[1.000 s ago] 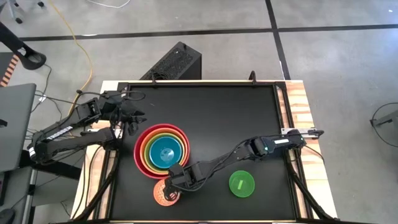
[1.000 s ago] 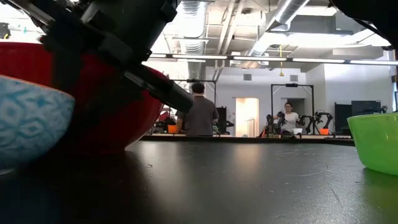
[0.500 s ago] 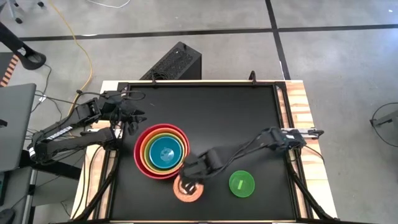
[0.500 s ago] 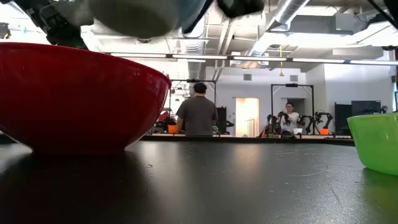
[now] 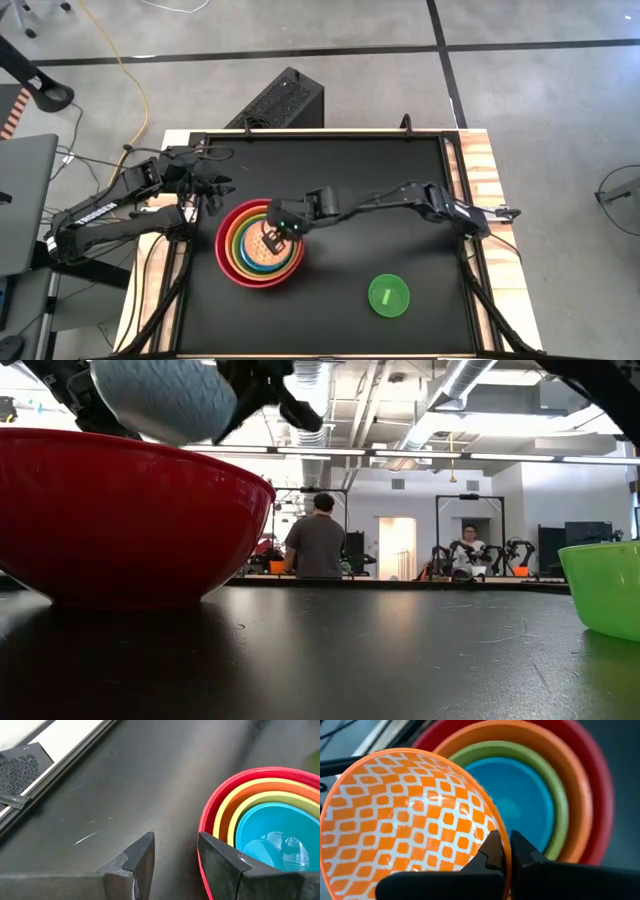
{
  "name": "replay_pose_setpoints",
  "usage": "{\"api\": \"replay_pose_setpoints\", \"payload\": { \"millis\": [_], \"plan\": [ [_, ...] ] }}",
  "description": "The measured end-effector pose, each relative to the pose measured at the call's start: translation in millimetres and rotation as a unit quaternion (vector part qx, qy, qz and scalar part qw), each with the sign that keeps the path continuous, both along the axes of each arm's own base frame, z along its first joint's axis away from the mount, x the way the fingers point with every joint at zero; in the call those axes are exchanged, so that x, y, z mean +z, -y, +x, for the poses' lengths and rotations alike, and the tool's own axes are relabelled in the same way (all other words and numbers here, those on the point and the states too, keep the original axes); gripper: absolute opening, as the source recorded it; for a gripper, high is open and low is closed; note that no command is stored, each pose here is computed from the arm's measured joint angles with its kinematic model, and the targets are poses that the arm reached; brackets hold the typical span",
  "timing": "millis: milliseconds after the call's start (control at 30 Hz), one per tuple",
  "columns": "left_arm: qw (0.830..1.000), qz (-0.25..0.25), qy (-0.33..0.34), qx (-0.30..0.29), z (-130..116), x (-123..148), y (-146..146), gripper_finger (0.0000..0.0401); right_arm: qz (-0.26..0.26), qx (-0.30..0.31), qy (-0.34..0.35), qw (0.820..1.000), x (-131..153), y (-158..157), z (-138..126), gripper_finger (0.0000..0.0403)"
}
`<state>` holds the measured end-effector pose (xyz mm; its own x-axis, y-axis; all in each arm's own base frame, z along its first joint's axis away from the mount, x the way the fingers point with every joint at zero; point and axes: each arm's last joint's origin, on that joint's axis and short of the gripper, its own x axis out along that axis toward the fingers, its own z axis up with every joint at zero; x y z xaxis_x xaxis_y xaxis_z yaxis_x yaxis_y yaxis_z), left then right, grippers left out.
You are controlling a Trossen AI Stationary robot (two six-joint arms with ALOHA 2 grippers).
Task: Nest bowls inside each other
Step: Stack the orange patterned bowl on top of the blue bowl
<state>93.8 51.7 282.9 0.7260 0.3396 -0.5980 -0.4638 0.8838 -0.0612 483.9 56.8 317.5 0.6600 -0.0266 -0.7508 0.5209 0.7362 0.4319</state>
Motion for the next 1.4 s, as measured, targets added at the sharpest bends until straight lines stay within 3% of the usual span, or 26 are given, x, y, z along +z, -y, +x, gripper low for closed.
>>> {"api": "replay_pose_setpoints", "payload": {
  "millis": [200,600,967,1400],
  "plan": [
    [1.0,-0.002,0.001,0.002,0,0,0,0.014,-0.004,0.003,-0.023,1.0,-25,21,14,0.0005],
    [1.0,-0.011,0.005,0.009,0,0,0,0.014,-0.01,0.01,-0.04,0.999,-66,23,34,0.0005],
    [1.0,-0.016,0.008,0.015,0,0,0,0.014,-0.008,0.007,-0.046,0.999,-84,22,41,0.0008],
    [0.999,-0.023,0.011,0.021,0,0,0,0.014,-0.011,0.005,-0.049,0.999,-83,23,41,0.0137]
  ]
}}
